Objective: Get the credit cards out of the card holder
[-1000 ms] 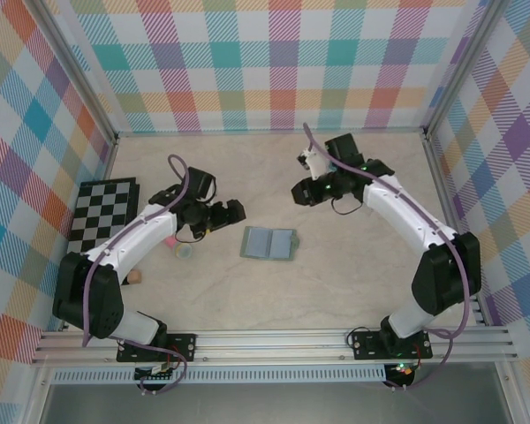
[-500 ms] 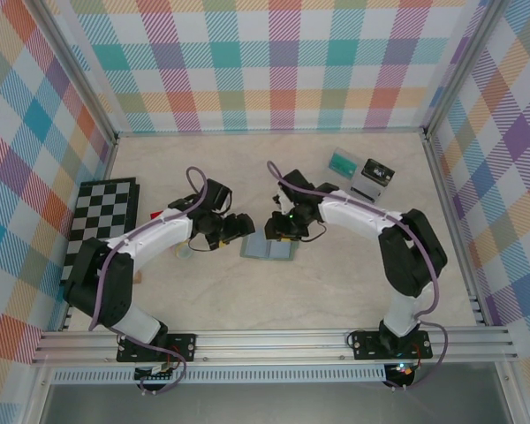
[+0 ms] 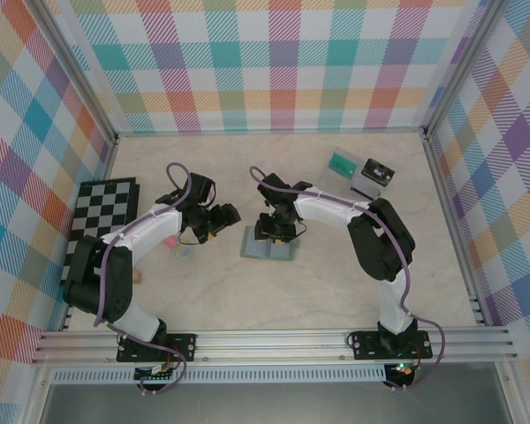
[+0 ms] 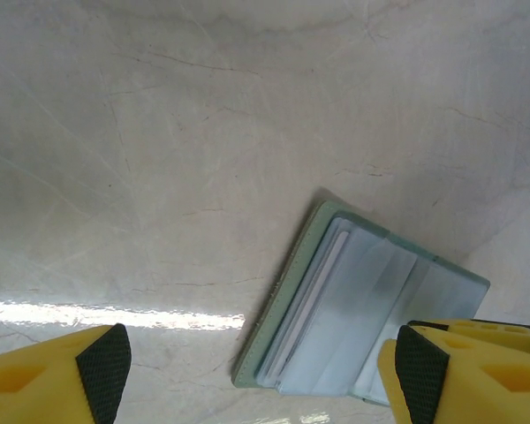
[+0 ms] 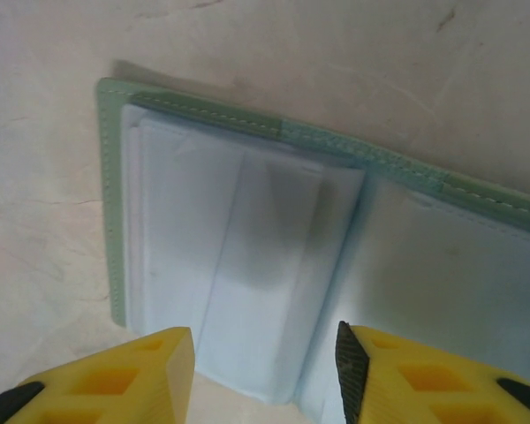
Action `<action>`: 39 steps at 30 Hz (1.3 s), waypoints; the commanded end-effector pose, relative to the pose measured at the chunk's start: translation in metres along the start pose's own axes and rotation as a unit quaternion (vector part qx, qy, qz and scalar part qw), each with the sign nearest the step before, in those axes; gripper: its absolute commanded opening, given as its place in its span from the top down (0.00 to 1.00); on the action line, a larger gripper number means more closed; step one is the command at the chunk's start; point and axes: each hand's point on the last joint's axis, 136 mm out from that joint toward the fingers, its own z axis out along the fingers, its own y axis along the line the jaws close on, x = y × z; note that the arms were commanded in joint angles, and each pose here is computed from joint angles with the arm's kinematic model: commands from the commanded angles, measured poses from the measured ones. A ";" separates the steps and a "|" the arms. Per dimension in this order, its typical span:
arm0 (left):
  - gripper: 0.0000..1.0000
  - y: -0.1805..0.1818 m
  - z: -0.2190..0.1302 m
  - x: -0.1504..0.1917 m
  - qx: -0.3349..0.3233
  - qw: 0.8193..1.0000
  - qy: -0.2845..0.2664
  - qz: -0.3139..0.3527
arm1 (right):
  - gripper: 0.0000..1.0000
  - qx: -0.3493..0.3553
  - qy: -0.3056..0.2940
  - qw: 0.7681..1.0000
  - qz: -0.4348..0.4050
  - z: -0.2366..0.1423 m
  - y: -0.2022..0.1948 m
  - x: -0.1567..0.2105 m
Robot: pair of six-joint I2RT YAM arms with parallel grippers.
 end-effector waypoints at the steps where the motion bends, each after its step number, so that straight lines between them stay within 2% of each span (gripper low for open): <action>1: 0.20 0.002 0.003 0.001 0.008 1.000 0.000 -0.013 | 0.51 0.046 0.019 0.999 -0.005 0.009 -0.013 0.004; 6: 0.25 0.000 0.006 0.001 0.020 0.999 -0.003 -0.025 | 0.54 0.075 0.043 0.996 -0.017 0.028 -0.023 0.008; 15: 0.50 -0.020 0.018 0.021 0.080 0.995 0.062 -0.025 | 0.63 0.128 0.061 0.990 -0.030 0.046 -0.052 0.016; 26: 0.70 -0.040 0.039 0.056 0.112 0.987 0.119 0.010 | 0.67 0.119 0.080 0.989 -0.034 0.060 -0.058 0.027; 39: 0.79 -0.038 0.057 0.075 0.111 0.982 0.149 0.019 | 0.70 0.116 0.080 0.990 -0.030 0.062 -0.058 0.028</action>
